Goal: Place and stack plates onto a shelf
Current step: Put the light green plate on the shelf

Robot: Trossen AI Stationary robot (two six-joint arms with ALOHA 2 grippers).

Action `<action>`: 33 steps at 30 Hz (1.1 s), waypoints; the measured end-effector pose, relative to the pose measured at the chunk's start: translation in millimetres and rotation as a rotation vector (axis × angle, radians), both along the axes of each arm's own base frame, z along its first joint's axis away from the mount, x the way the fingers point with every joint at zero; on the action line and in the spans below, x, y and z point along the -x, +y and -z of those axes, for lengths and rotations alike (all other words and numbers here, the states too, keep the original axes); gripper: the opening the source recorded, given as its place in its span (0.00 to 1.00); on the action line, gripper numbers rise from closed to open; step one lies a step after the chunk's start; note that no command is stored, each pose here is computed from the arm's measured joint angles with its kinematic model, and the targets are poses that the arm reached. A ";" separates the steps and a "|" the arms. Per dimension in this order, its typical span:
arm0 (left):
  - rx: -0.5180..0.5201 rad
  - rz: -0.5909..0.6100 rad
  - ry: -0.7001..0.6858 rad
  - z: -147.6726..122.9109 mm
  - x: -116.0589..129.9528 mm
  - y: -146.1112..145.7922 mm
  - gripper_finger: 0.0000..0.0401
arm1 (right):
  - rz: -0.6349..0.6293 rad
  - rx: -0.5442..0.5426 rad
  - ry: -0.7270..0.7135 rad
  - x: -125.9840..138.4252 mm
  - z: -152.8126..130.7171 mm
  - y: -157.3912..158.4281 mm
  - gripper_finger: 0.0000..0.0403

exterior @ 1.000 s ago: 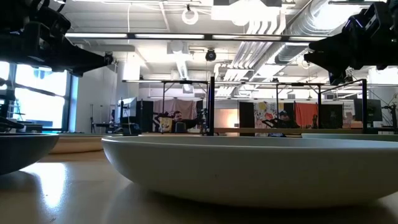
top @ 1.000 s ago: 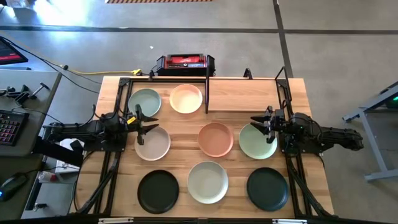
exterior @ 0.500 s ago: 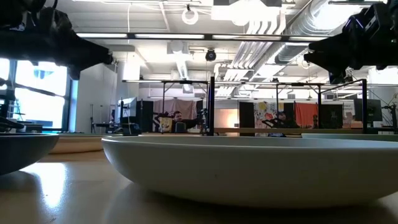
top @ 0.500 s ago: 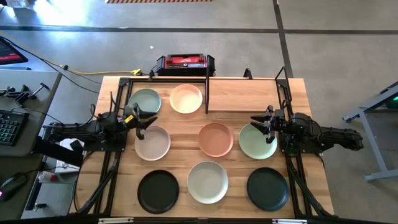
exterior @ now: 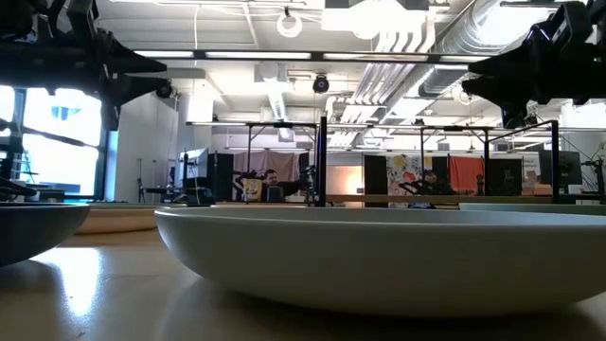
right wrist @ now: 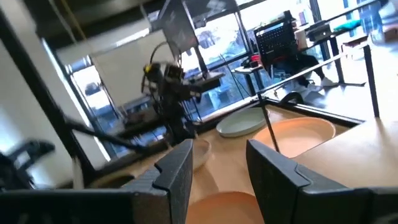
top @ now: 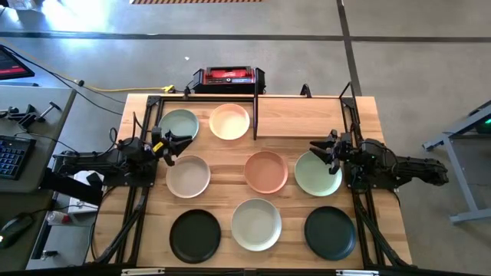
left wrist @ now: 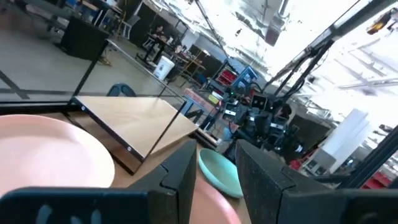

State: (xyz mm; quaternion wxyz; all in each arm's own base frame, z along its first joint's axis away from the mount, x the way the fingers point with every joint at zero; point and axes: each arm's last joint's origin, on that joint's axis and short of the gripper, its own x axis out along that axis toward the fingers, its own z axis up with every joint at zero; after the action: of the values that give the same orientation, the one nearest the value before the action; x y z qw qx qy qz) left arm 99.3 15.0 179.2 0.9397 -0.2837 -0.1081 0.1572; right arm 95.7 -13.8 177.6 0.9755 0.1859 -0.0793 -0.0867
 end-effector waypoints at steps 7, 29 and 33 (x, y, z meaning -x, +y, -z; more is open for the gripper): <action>0.039 -0.062 -0.035 -2.0 1.0 1.8 0.25 | 0.019 -0.061 -0.068 1.0 -5.2 -0.7 0.35; -0.102 -0.246 -0.279 -102.6 25.9 4.1 0.25 | 0.062 0.033 0.108 24.2 -142.6 1.2 0.35; -0.094 -0.236 -0.156 -114.7 22.2 4.3 0.25 | 0.064 -0.116 0.262 13.8 -158.6 -0.2 0.35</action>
State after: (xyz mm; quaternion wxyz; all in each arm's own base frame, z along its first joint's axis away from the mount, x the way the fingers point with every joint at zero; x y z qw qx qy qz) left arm 77.1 19.3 293.9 0.9157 -0.2359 -0.2207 0.2390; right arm 81.9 -13.9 336.2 0.9619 0.2263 0.0477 -0.1459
